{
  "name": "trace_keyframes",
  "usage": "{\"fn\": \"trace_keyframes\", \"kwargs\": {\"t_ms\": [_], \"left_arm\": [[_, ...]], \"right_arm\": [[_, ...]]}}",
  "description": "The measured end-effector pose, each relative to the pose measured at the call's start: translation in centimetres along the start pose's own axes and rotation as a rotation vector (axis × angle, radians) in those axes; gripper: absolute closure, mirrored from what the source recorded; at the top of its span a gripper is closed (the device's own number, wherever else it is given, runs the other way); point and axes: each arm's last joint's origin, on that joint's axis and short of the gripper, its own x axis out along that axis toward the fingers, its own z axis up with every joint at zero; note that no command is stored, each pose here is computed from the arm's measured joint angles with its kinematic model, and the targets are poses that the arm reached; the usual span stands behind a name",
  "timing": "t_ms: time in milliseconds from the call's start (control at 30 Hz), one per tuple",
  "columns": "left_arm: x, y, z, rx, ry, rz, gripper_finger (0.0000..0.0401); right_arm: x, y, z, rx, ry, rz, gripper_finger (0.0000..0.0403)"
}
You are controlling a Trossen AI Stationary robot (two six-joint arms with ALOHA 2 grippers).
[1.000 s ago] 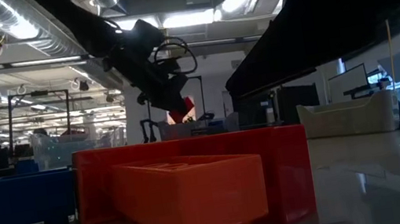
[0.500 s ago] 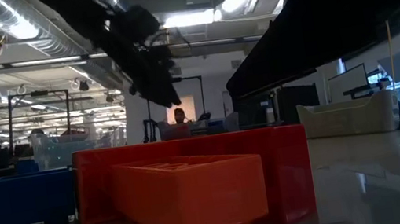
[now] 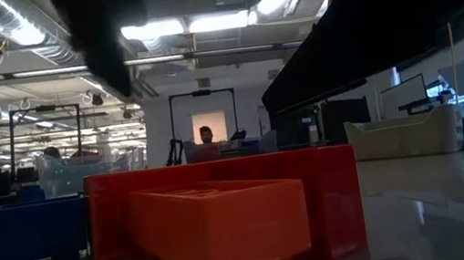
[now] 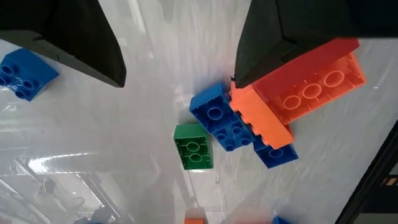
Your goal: Sort blocks by size
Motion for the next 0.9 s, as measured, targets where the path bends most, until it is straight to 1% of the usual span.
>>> {"fn": "trace_keyframes", "kwargs": {"t_ms": [200,367,433,533,700,900], "left_arm": [[-1.0,-4.9,-3.2,0.063,0.104,-0.057,0.0187],[-1.9,-7.8,-5.6,0.113,0.123,-0.054,0.0187],[-1.8,-8.6,-6.7,0.132,0.133,-0.065,0.0187],[-1.4,-9.4,-8.7,0.158,0.175,-0.055,0.0187],[-0.2,-9.7,-11.6,0.138,0.233,-0.016,0.0187],[1.1,-9.7,-14.1,0.149,0.267,-0.004,0.0187]], "right_arm": [[0.0,0.0,0.0,0.007,0.0,0.0,0.0104],[0.0,0.0,0.0,0.023,0.0,0.001,0.0104],[0.0,0.0,0.0,0.024,0.002,0.005,0.0104],[0.0,0.1,0.0,0.025,0.007,0.018,0.0104],[0.0,0.1,0.0,0.025,0.007,0.018,0.0104],[0.0,0.1,0.0,0.028,0.003,0.02,0.0104]]}}
